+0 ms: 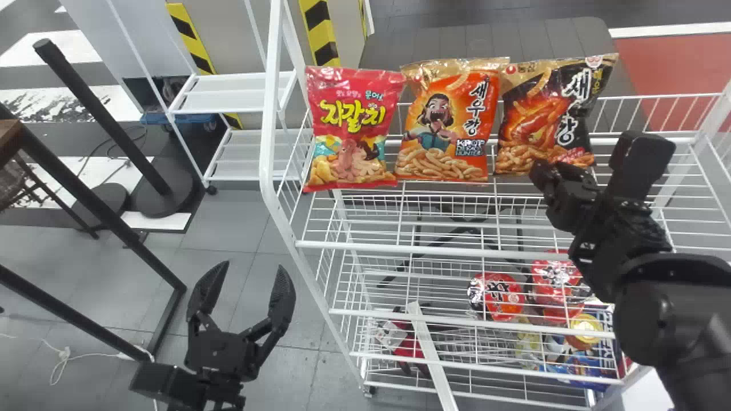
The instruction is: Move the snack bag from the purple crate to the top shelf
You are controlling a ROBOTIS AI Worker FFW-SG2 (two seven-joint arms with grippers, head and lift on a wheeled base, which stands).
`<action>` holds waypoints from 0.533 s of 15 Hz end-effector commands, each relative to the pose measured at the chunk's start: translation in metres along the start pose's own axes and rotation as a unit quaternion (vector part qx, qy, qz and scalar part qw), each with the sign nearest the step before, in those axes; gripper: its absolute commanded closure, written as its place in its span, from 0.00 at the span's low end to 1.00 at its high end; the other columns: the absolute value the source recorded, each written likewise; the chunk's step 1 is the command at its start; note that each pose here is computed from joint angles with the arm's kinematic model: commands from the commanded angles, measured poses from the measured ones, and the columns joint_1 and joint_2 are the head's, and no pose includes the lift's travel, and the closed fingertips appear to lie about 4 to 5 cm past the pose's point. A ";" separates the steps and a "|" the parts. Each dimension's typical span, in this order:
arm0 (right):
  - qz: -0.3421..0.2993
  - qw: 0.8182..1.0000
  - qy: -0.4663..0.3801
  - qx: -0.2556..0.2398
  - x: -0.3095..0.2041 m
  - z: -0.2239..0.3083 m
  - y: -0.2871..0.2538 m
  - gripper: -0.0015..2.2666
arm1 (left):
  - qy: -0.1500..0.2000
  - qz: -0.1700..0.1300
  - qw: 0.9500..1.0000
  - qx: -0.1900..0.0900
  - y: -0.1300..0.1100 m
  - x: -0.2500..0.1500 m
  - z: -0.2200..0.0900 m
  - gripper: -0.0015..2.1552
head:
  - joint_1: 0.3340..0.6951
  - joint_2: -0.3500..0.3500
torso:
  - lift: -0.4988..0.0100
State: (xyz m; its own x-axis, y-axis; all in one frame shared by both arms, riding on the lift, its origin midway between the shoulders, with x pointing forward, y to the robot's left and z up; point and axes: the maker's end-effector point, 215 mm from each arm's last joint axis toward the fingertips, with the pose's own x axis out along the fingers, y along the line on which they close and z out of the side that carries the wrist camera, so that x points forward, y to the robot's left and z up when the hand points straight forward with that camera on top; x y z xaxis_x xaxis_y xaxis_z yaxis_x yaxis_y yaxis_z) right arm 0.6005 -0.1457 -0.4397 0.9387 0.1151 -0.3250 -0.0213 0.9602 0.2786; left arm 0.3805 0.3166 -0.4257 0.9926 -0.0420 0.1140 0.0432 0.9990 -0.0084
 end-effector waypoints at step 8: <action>-0.007 1.000 -0.003 0.004 -0.039 0.016 -0.013 0.03 | -0.005 0.000 1.000 -0.002 -0.003 -0.002 0.003 0.06 | 1.00 0.76 | 0.98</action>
State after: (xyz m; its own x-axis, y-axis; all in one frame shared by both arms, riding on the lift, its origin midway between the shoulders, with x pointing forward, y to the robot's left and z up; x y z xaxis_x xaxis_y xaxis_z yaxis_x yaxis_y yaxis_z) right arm 0.5742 -0.1627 -0.4188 0.9409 0.1046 -0.3221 -0.0093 0.9587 0.2841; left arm 0.3782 0.3152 -0.4230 0.9916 -0.0410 0.1228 0.0429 0.9990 -0.0127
